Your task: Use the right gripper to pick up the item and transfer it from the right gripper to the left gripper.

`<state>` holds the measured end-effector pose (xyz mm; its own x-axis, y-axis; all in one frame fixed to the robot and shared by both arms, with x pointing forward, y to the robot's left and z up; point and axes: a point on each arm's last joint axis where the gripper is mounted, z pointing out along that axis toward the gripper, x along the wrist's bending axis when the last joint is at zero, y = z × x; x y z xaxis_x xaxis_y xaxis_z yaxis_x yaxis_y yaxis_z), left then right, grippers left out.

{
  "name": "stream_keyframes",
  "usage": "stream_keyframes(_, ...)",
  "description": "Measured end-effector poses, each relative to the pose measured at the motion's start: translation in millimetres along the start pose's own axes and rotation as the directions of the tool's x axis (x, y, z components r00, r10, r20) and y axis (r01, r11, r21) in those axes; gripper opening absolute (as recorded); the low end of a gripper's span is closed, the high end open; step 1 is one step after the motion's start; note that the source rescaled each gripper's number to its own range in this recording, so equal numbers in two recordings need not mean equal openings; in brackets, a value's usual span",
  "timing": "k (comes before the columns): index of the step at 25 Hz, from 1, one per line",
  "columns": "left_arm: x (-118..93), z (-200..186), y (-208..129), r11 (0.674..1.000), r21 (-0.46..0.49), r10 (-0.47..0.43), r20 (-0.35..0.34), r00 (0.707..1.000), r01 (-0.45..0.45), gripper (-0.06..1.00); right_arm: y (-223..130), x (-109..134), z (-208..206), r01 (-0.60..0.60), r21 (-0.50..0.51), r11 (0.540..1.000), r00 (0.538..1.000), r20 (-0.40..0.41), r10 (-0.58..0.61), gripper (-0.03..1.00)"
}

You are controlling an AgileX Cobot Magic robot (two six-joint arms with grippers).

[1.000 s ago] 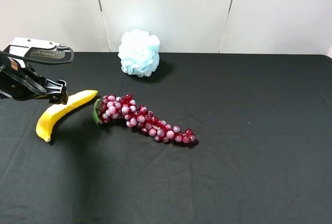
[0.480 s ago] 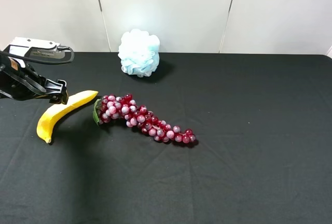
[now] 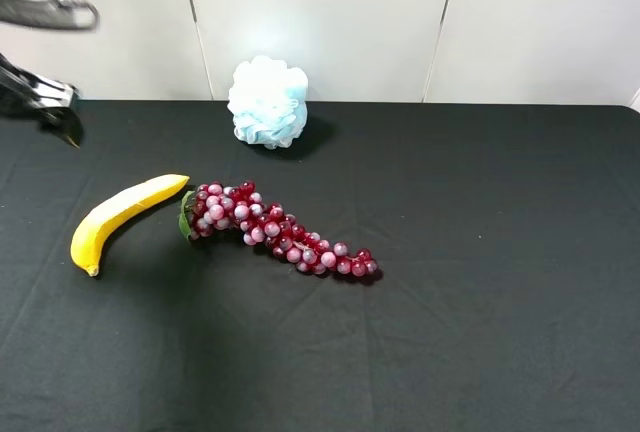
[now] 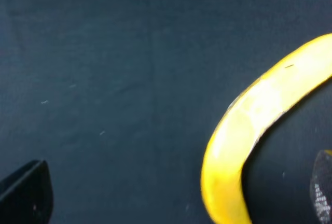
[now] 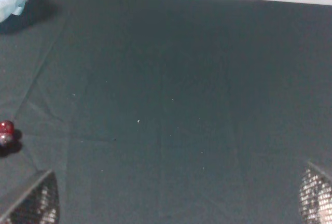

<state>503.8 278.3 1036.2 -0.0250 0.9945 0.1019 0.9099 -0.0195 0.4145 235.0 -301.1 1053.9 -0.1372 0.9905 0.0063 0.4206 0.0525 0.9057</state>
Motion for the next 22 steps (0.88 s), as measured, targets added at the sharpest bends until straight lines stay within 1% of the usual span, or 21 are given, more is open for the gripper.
stream_keyframes(3,7,-31,-6,1.000,-0.002,-0.013,-0.016,1.000,0.013,1.00,0,0,0,0.000,0.000,1.000,1.000,0.000,0.000,1.00)
stream_keyframes(8,19,-75,-31,0.999,0.008,-0.042,-0.038,0.998,0.042,1.00,0,0,0,0.000,0.000,1.000,1.000,0.000,0.000,1.00)
stream_keyframes(14,32,-121,-70,0.996,-0.043,-0.079,-0.039,0.996,0.078,1.00,0,0,0,0.000,0.000,1.000,1.000,0.000,0.000,1.00)
stream_keyframes(17,36,-132,-101,0.993,-0.070,-0.097,-0.020,0.995,0.095,1.00,0,0,0,0.000,0.000,1.000,1.000,0.000,0.000,1.00)
stream_keyframes(19,37,-136,-125,0.990,-0.089,-0.111,0.015,0.994,0.111,1.00,0,0,0,0.000,0.000,1.000,1.000,0.000,0.000,1.00)
stream_keyframes(22,37,-136,-159,0.982,-0.140,-0.121,0.066,0.990,0.129,1.00,0,0,0,0.000,0.000,1.000,1.000,0.000,0.000,1.00)
